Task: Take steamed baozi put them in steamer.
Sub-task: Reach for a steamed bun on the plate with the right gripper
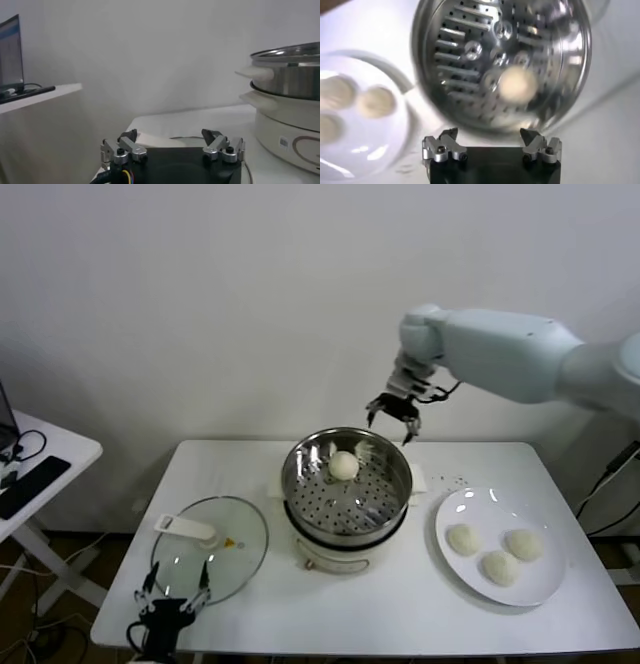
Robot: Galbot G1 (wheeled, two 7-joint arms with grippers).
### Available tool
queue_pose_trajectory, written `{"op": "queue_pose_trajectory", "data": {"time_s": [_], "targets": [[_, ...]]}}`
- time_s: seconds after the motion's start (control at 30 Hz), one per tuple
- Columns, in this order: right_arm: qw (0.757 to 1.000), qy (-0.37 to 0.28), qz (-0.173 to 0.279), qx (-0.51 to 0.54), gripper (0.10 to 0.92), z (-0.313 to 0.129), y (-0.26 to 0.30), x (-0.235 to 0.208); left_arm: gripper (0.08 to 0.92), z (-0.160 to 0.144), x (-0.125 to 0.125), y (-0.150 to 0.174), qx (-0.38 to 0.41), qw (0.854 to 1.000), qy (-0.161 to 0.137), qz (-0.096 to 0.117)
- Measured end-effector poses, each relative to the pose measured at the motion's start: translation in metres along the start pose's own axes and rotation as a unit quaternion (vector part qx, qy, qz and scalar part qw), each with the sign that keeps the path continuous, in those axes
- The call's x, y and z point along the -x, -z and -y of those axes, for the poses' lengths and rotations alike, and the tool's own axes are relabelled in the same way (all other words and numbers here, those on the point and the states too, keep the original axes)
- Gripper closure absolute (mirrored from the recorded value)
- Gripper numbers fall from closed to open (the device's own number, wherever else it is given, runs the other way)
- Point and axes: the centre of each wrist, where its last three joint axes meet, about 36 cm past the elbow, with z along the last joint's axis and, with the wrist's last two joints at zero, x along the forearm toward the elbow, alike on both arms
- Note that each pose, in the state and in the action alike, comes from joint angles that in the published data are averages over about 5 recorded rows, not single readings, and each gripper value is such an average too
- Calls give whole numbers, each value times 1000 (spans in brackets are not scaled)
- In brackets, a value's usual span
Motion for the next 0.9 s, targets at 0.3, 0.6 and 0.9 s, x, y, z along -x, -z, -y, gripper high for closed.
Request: {"op": "queue_pose_trajectory", "data": {"time_s": [0.3,0.6,0.9], "targets": [[983,28,-4,181,200,-100,-28,27,177,-1,1,-1,0,1000,2,0],[954,52,7,296,200,-172,-28,83,177,-5,-2,-3,6,1000,4,-1],[940,63,10,334,200,-198,-19,135,177,-4,-3,-7,14,1000,5,-5]]}}
